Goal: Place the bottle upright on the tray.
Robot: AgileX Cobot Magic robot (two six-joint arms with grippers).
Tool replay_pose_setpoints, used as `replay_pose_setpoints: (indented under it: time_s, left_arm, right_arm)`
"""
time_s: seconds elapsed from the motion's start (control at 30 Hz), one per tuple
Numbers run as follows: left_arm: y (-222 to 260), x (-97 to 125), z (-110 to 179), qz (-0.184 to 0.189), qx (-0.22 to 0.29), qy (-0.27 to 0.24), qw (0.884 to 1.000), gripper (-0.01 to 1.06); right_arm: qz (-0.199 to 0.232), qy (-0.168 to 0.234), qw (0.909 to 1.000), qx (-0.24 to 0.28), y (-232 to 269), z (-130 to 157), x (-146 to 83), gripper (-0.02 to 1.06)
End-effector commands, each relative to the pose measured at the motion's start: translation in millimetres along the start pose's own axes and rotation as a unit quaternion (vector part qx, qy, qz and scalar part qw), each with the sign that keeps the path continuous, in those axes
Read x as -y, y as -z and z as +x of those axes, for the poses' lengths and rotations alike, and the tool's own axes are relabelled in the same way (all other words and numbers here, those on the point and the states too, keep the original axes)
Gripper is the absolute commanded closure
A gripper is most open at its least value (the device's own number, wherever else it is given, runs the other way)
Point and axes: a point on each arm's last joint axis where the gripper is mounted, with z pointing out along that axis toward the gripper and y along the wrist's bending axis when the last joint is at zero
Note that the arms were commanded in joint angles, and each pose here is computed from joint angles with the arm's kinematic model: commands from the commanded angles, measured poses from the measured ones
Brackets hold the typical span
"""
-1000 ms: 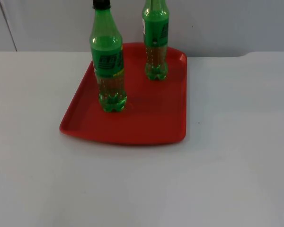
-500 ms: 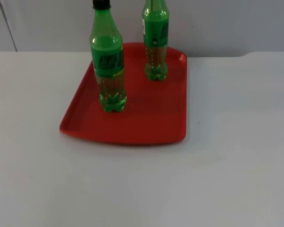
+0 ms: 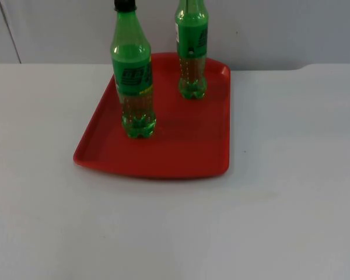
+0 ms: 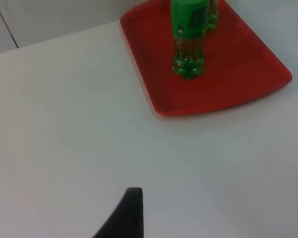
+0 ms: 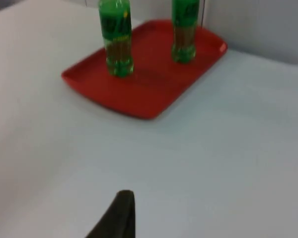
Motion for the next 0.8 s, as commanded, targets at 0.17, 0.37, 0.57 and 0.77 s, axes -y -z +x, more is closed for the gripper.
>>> replay_pose_setpoints:
  time_s: [0.17,0.37,0.57,0.77]
  left_arm:
    - [-0.6,-0.2,1.2,0.001,0.000,-0.002,1.000,0.00]
    - [-0.6,0.2,1.2,0.003,0.000,-0.001,1.000,0.00]
    - [-0.6,0.2,1.2,0.003,0.000,-0.001,1.000,0.00]
    - [-0.6,0.2,1.2,0.003,0.000,-0.001,1.000,0.00]
  right_arm:
    - [0.000,0.004,0.9999,-0.015,-3.5,5.3,-0.3,-0.01]
    - [0.009,0.009,0.9995,-0.028,-5.8,8.8,1.4,-0.01]
    - [0.008,0.012,0.9995,-0.028,-5.8,8.8,1.2,-0.01]
    - [-0.003,0.024,0.9993,-0.027,-5.8,8.7,-0.9,-0.01]
